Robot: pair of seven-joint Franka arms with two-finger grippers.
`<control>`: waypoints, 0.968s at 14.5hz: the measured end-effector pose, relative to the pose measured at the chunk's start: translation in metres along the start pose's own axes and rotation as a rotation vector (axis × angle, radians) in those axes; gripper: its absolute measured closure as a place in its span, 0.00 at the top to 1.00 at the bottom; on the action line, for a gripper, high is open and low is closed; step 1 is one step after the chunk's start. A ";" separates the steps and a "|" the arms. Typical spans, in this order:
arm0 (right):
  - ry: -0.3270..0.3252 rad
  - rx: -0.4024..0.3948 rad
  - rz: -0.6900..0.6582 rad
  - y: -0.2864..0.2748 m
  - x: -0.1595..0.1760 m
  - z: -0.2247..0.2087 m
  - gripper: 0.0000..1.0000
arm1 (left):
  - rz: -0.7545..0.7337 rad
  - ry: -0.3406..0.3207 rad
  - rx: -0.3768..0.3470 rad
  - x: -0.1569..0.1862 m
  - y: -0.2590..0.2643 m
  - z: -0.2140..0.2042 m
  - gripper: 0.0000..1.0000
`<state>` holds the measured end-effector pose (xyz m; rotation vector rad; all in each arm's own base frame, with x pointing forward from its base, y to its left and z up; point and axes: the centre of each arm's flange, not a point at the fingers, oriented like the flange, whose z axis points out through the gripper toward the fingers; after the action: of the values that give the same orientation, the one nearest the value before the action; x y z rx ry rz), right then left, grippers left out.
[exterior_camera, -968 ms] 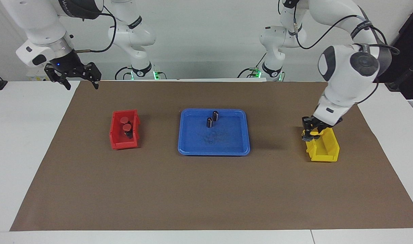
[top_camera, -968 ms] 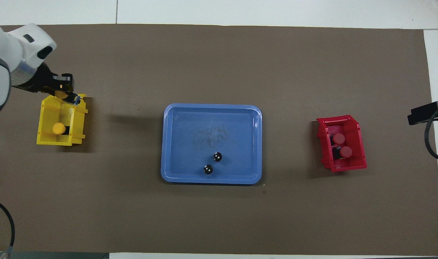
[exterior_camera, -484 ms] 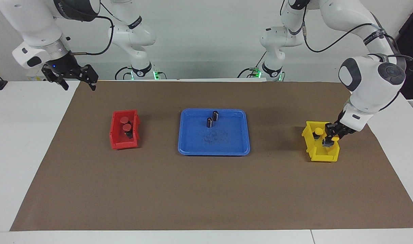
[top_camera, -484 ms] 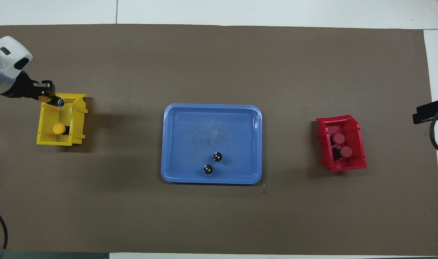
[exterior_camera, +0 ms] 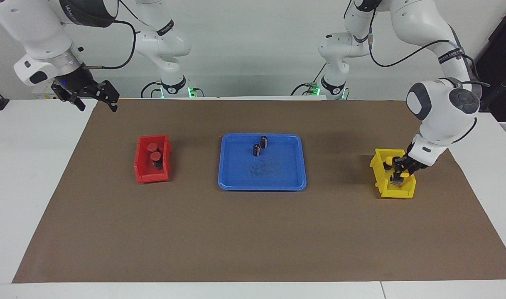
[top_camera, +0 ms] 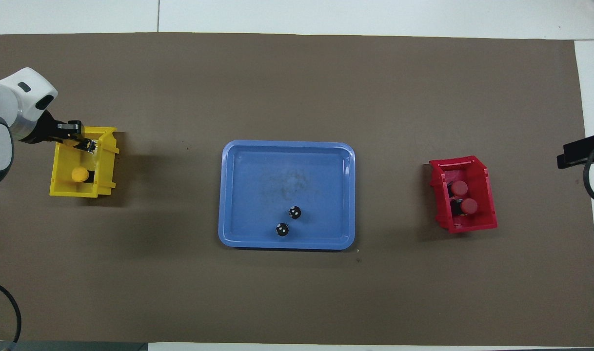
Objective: Sort red and yellow buttons by color
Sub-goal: 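Release the yellow button into the yellow bin and lift the left gripper away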
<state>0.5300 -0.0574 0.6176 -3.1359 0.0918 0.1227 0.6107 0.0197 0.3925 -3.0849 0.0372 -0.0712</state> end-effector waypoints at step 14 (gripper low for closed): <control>-0.005 0.000 -0.004 -0.002 0.000 0.002 1.00 | 0.020 -0.006 -0.043 0.005 0.025 -0.124 1.00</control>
<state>0.5299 -0.0549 0.6157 -3.1353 0.0859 0.1306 0.6097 -0.0122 0.5147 -3.1270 0.0695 -0.0615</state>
